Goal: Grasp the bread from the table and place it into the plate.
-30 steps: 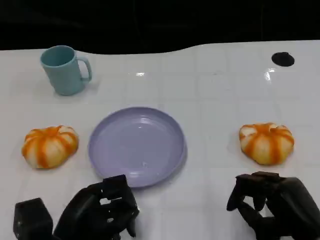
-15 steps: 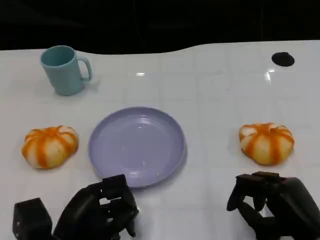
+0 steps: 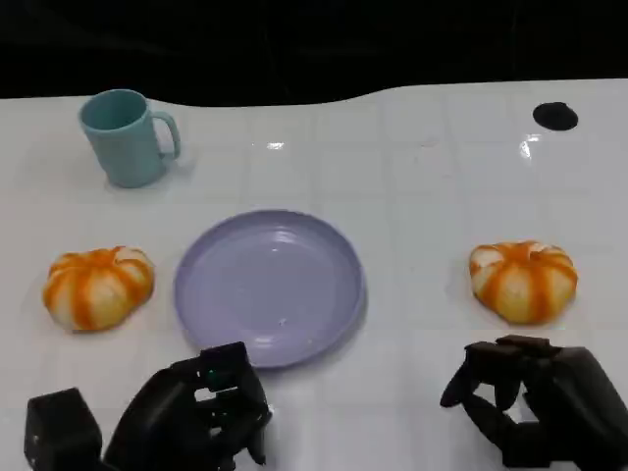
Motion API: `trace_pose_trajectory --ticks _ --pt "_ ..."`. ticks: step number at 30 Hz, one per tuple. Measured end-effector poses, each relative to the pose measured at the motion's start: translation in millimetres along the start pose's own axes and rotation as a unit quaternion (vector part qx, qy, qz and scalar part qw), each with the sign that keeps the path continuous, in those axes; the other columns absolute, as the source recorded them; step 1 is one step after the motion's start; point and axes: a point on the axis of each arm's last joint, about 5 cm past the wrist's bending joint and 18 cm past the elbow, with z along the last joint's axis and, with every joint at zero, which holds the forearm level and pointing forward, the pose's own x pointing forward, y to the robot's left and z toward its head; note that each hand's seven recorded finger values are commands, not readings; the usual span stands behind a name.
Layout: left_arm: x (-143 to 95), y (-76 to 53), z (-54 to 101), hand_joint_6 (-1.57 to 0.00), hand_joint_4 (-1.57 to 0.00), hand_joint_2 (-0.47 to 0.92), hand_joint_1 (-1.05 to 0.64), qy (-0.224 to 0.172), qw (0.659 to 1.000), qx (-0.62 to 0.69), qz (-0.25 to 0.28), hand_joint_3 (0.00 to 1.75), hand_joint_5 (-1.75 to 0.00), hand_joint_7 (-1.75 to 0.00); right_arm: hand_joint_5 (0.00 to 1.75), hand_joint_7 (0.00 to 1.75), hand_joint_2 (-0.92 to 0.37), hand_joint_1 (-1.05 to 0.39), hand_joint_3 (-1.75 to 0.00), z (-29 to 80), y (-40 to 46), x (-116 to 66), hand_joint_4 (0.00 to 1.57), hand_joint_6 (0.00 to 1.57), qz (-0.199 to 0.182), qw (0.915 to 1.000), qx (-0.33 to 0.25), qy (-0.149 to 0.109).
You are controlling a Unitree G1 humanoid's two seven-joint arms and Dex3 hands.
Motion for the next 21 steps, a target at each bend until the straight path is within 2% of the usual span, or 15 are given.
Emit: trace_pose_trajectory --ticks 2,5,6,11,15,21 --pt "-0.1 0.2 0.1 -0.78 -0.81 0.7 -0.54 0.0 1.0 0.0 0.0 0.56 -1.75 -1.39 1.18 0.59 -0.65 -0.29 -0.57 -0.5 -0.9 0.6 0.81 0.89 -0.004 1.0 -0.002 0.001" --pt "0.0 0.3 0.1 -0.78 -0.81 0.71 -0.54 0.001 1.0 0.001 0.0 0.56 -1.75 -1.39 1.23 0.46 -0.72 -0.31 -0.41 -1.0 -2.0 1.0 0.72 0.87 -0.014 0.9999 -0.004 0.003" --pt "0.2 0.4 0.0 -0.78 -0.8 0.71 -0.53 0.001 1.0 0.0 0.0 0.56 -1.75 -1.39 1.19 0.42 -0.75 -0.32 -0.36 -1.3 -2.5 1.3 0.69 0.86 -0.016 0.9999 -0.005 0.003" --pt "0.3 0.4 0.0 -0.78 -0.8 0.7 -0.54 0.001 1.0 0.0 0.0 0.56 -1.75 -1.38 0.78 0.19 -0.9 -0.36 -0.11 -2.7 -7.9 4.8 0.59 0.8 -0.035 0.9993 -0.014 0.005" --pt "0.7 0.5 -0.1 -0.78 -0.8 0.7 -0.53 0.001 1.0 0.0 0.0 0.56 -1.75 -1.38 0.61 0.11 -0.92 -0.38 -0.07 -4.2 -12.7 7.9 0.46 0.74 -0.039 0.9988 -0.027 0.012" --pt "0.9 0.4 -0.1 -0.78 -0.8 0.71 -0.53 0.001 1.0 0.0 -0.001 0.56 -1.75 -1.38 0.4 0.01 -0.92 -0.41 -0.05 -6.7 -25.1 12.7 0.41 0.66 -0.045 0.9976 -0.046 0.027"
